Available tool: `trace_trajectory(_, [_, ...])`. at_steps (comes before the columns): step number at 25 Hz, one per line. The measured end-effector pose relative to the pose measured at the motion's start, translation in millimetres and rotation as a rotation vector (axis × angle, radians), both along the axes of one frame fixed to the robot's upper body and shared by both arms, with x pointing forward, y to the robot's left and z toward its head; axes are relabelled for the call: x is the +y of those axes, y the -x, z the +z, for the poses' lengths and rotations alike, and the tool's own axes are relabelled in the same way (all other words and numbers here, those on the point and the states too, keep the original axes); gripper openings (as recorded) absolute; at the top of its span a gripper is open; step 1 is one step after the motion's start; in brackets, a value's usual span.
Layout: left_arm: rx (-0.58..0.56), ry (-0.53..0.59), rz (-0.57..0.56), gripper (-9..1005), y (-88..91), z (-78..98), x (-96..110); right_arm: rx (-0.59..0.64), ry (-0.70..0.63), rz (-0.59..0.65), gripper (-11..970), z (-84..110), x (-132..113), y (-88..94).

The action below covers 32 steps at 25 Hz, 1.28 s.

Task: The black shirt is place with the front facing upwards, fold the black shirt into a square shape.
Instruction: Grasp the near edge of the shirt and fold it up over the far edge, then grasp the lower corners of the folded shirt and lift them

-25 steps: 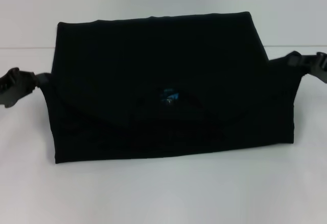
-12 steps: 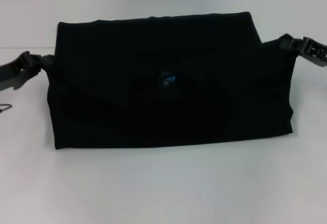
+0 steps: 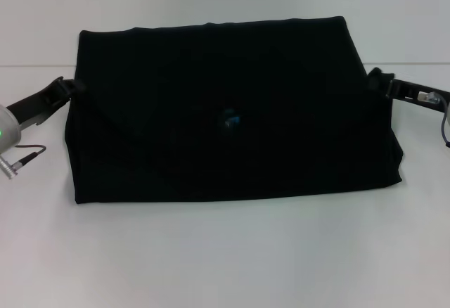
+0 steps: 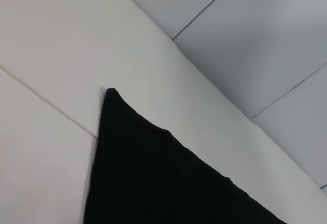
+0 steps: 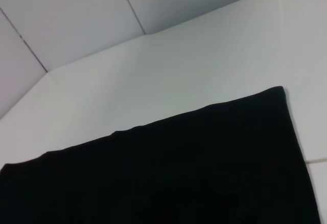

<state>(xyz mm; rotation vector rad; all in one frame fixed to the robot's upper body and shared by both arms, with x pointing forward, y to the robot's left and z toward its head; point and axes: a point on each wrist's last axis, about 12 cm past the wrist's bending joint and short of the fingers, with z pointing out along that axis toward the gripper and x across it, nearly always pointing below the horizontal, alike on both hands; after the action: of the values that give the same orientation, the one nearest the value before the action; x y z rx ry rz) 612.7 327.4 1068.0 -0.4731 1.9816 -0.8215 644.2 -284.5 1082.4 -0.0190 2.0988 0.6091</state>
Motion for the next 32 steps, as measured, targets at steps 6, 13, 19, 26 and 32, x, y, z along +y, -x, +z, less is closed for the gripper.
trace_trajectory(6, [0.016, -0.013, 0.023, 142, -3.6, -3.2, -3.4, -0.004, 0.028, 0.009, 224, -0.5, -0.8, -0.3])
trace_trajectory(13, [0.047, -0.029, 0.053, 347, 1.7, -10.2, 6.0, 0.017, -0.024, -0.013, 364, -5.2, -14.7, 11.0])
trace_trajectory(19, [0.016, 0.038, -0.152, 555, 15.9, 4.3, 15.3, -0.153, -0.132, 0.183, 630, 5.0, -29.0, 46.3])
trace_trajectory(26, [0.045, -0.014, -0.395, 751, 41.6, 13.4, 27.2, -0.308, -0.062, 0.637, 810, 3.0, -11.9, 95.4])
trace_trajectory(32, [0.101, -0.105, -0.432, 843, 53.9, 7.2, 38.0, -0.259, 0.002, 0.781, 816, -20.2, 16.8, 109.8])
